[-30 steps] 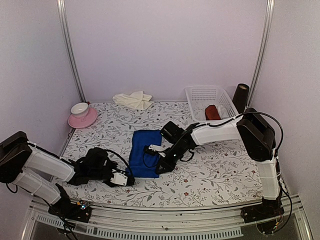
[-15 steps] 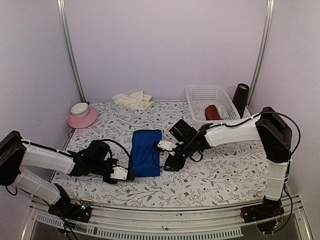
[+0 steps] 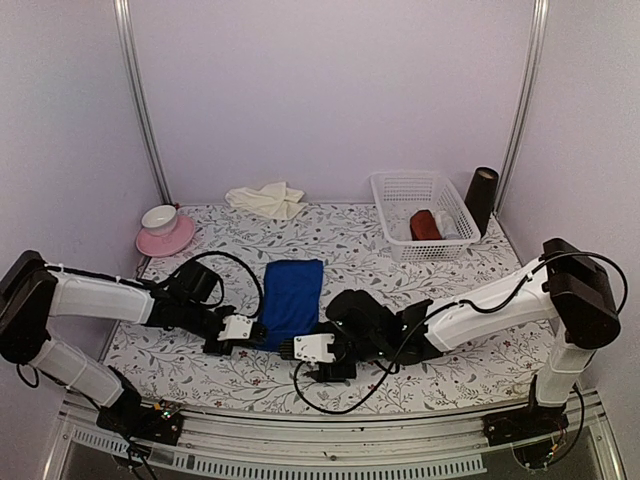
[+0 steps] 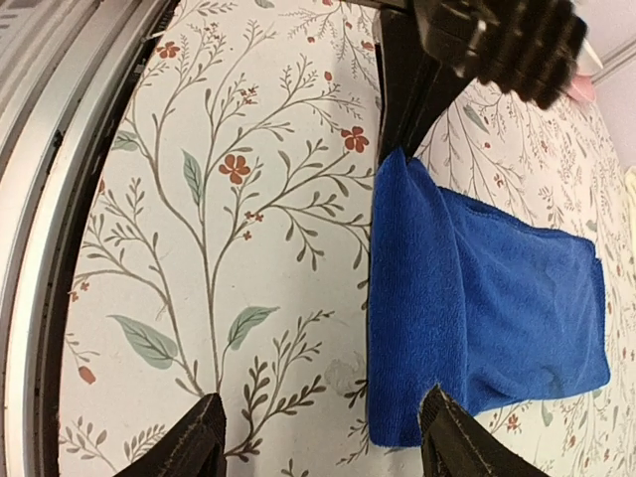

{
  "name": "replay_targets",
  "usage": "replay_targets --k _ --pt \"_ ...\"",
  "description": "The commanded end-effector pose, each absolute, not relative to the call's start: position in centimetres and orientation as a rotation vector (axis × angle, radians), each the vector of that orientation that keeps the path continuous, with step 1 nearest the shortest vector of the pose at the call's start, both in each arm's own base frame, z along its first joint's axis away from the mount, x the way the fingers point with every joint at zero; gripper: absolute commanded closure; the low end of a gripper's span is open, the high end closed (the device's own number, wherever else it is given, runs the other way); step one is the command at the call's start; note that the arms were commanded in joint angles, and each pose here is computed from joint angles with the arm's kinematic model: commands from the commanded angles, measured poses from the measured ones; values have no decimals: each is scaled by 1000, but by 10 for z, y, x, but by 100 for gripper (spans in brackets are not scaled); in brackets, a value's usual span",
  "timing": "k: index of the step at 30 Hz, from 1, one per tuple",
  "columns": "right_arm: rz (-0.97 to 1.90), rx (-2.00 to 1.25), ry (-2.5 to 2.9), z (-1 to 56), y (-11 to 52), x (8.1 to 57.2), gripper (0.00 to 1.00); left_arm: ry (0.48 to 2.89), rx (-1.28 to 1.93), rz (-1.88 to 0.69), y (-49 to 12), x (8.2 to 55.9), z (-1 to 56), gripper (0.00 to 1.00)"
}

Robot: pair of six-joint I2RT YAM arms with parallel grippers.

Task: Roll the towels
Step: Roll the towel at the center of the board.

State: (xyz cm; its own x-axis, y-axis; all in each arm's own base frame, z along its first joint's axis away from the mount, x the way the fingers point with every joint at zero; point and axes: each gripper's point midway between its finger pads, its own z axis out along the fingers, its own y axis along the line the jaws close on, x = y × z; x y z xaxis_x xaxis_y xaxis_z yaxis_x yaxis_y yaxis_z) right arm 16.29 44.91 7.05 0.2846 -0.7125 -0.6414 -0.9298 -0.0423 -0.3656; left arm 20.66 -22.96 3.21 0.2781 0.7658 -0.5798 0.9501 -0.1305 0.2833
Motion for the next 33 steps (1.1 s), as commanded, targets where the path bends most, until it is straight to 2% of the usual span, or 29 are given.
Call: replay_targets --k 1,7,16,21,26,31,33 --pt "222 -1772 1398 67 468 182 33 1573 1964 -503 -228 195 30 100" --pt "146 -1772 1449 44 466 192 35 1573 1958 -523 -229 194 33 100" --pt "59 -1763 1484 25 466 204 49 1586 1957 -547 -230 196 32 100" --pt "40 -1771 1503 21 465 206 71 1583 1961 -544 -229 196 33 100" --pt "143 -1881 1580 15 464 187 90 1564 1974 -521 -225 197 37 100" --pt "333 -1925 1642 25 468 169 95 1533 2010 -516 -220 188 41 100" --pt "427 -1946 1676 29 469 160 94 1533 2022 -512 -217 184 39 94"
